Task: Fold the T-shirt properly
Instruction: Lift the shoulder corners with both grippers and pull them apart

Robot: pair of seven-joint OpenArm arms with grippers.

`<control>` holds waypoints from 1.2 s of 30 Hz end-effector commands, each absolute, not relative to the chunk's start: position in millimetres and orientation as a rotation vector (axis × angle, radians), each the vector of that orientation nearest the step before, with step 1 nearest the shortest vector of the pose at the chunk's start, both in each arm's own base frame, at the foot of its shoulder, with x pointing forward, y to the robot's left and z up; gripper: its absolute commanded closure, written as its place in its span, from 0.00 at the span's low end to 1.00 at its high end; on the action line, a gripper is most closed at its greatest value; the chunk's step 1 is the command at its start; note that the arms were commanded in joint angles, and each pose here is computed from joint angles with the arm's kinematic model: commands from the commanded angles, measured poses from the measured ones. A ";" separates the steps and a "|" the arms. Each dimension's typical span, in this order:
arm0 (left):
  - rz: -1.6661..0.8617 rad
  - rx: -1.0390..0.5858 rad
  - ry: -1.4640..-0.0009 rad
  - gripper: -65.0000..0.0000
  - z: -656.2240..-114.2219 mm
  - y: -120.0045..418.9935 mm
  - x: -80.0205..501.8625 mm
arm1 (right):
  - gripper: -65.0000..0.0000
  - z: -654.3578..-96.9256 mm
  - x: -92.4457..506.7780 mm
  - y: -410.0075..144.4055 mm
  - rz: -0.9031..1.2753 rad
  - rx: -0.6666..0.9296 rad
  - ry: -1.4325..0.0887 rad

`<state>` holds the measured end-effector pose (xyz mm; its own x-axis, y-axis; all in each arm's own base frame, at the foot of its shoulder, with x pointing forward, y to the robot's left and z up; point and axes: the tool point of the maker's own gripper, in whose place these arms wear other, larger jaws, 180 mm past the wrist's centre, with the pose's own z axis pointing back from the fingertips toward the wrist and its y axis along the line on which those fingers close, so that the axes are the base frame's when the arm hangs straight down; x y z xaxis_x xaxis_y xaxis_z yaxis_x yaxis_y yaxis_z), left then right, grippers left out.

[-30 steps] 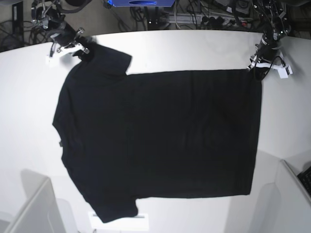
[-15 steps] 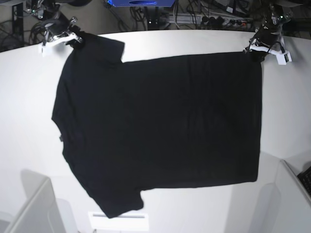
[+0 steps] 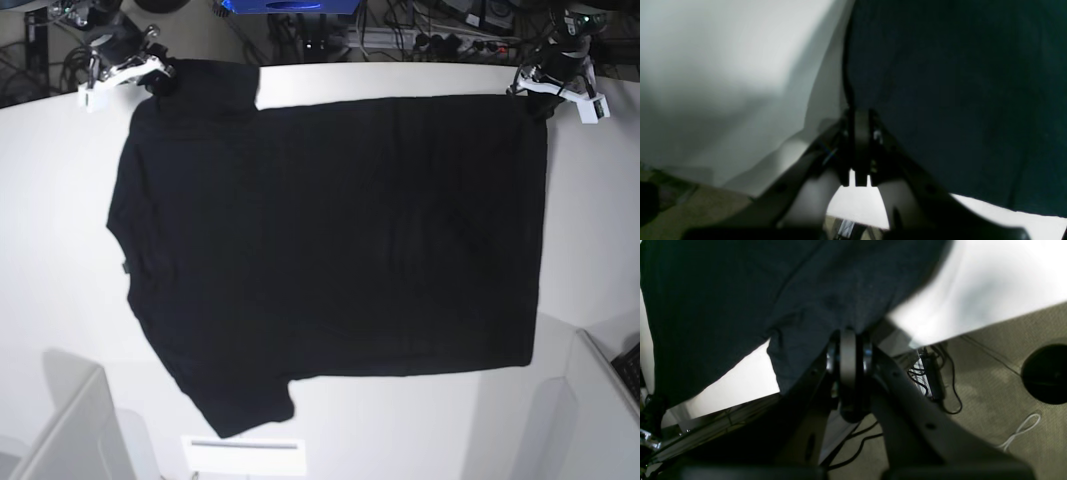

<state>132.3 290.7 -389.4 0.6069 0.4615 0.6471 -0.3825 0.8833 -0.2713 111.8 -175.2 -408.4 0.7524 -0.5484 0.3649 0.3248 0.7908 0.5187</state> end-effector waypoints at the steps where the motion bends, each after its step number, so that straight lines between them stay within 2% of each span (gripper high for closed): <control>1: 0.469 -0.108 -0.839 1.00 -374.4 292.4 144.8 | 1.00 -397.1 122.0 -175.7 -0.478 0.457 -0.577; 10: 0.453 -0.116 -0.877 1.00 -363.5 289.4 156.3 | 1.00 -375.3 154.4 -170.5 -0.436 0.486 -0.671; 27: 0.357 0.005 -0.938 1.00 -351.9 302.4 186.9 | 1.00 -352.4 220.7 -161.6 -0.400 0.548 -0.685; 32: 0.321 0.036 -0.859 1.00 -359.8 303.0 193.9 | 1.00 -342.7 242.7 -160.1 -0.386 0.568 -0.708; 36: 0.322 0.022 -0.856 1.00 -357.4 300.7 204.6 | 1.00 -343.8 255.3 -160.4 -0.404 0.581 -0.698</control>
<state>201.7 297.1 -366.2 0.6271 0.2886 0.7234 -0.2961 0.9474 -0.1214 249.6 -158.8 -353.1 0.7169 -0.5292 0.4538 0.1762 0.7674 0.6165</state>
